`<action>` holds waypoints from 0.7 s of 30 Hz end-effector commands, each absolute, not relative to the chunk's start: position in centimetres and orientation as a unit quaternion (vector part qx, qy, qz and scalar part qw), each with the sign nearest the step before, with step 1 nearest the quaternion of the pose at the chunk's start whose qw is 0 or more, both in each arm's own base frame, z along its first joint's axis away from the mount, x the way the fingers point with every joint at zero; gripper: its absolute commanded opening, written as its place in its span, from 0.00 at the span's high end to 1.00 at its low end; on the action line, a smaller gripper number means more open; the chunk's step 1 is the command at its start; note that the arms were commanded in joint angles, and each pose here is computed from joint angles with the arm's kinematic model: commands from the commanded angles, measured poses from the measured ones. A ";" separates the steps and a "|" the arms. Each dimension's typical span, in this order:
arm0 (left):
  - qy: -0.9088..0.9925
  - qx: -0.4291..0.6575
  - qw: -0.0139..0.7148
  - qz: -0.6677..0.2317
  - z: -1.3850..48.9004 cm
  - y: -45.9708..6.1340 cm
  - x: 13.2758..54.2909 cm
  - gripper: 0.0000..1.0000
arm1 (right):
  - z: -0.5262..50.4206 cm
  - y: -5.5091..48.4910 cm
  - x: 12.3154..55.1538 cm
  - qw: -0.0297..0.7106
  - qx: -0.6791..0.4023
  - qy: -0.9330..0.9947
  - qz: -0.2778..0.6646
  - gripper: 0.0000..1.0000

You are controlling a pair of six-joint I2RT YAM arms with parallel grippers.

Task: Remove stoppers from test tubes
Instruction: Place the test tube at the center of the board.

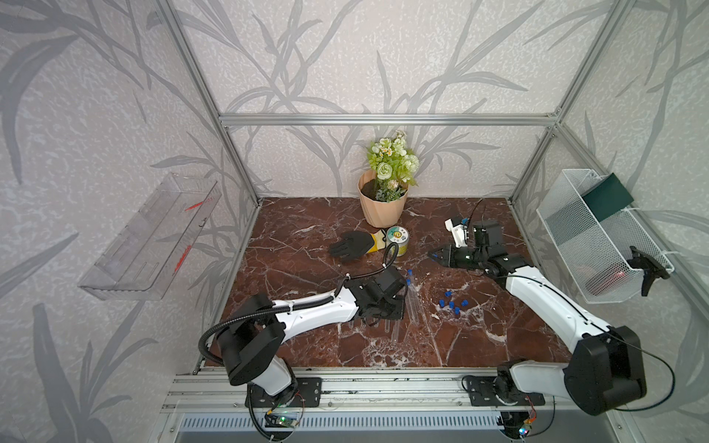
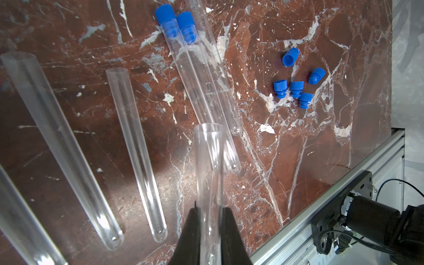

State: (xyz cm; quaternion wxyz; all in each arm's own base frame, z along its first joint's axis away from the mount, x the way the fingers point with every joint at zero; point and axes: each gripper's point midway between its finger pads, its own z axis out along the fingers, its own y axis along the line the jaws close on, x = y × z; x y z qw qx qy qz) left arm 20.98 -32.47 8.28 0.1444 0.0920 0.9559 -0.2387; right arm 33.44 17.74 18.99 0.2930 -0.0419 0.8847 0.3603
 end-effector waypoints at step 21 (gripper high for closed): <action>0.989 0.051 0.098 -0.094 3.3 -31.9 23.4 1.00 | 14.5 13.3 31.6 0.232 -0.018 0.931 0.282 0.96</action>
